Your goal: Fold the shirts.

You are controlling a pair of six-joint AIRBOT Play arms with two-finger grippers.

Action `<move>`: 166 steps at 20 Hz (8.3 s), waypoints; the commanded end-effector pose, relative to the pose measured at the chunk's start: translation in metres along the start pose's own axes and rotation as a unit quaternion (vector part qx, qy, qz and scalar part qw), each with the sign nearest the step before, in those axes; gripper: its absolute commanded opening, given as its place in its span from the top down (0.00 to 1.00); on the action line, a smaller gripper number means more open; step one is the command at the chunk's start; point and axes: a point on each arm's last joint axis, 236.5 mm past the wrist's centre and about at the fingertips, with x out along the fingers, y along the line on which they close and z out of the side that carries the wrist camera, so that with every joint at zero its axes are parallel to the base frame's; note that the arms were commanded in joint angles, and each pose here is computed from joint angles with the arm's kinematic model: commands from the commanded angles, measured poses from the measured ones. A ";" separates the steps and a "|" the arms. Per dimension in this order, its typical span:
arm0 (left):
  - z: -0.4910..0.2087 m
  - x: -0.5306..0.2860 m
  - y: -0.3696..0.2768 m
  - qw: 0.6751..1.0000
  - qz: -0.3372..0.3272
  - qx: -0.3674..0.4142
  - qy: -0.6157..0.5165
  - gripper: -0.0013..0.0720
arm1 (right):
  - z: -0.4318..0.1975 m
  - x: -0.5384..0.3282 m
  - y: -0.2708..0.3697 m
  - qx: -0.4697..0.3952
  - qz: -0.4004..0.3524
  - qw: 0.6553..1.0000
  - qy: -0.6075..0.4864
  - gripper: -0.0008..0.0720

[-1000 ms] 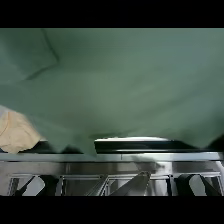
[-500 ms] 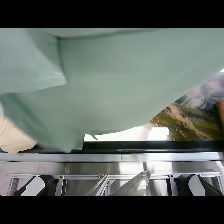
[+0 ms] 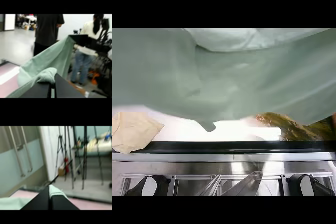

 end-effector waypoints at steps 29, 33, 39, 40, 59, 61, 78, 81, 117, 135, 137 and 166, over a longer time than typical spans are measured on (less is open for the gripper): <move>-0.456 -0.018 0.503 0.800 0.229 -0.499 0.244 0.96 | -0.552 0.086 -0.269 0.418 -0.033 0.808 0.415 0.96; -0.496 -0.032 0.495 0.771 0.248 -0.522 0.267 0.96 | -0.583 0.066 -0.265 0.425 -0.044 0.785 0.449 0.96; -0.526 -0.048 0.478 0.745 0.251 -0.534 0.310 0.96 | -0.597 0.062 -0.260 0.443 -0.045 0.769 0.458 0.95; -0.524 -0.046 0.471 0.743 0.237 -0.540 0.316 0.92 | -0.595 0.061 -0.259 0.454 -0.048 0.763 0.457 0.77; -0.529 -0.158 0.324 0.608 0.279 -0.627 0.399 0.59 | -0.599 -0.080 -0.196 0.456 -0.085 0.657 0.594 0.57; -0.537 -0.155 0.324 0.607 0.285 -0.624 0.400 0.59 | -0.606 -0.063 -0.188 0.444 -0.082 0.668 0.592 0.57; -0.568 -0.073 0.272 0.606 0.186 -0.576 0.516 0.96 | -0.583 -0.040 -0.151 0.471 -0.004 0.670 0.574 0.96; -0.539 -0.087 0.271 0.618 0.195 -0.579 0.496 0.96 | -0.558 -0.054 -0.164 0.492 -0.001 0.669 0.557 0.96; -0.492 -0.001 0.453 0.757 0.140 -0.557 0.311 0.96 | -0.603 0.043 -0.250 0.411 -0.085 0.799 0.430 0.81; -0.438 0.020 0.488 0.780 0.141 -0.590 0.155 0.07 | -0.566 0.050 -0.249 0.418 -0.056 0.765 0.486 0.11; -0.435 0.012 0.499 0.784 0.150 -0.584 0.147 0.01 | -0.566 0.050 -0.244 0.419 -0.050 0.763 0.489 0.11; -0.465 0.117 0.339 0.810 0.023 -0.424 0.406 0.99 | -0.506 0.077 -0.203 0.390 0.023 0.739 0.548 0.97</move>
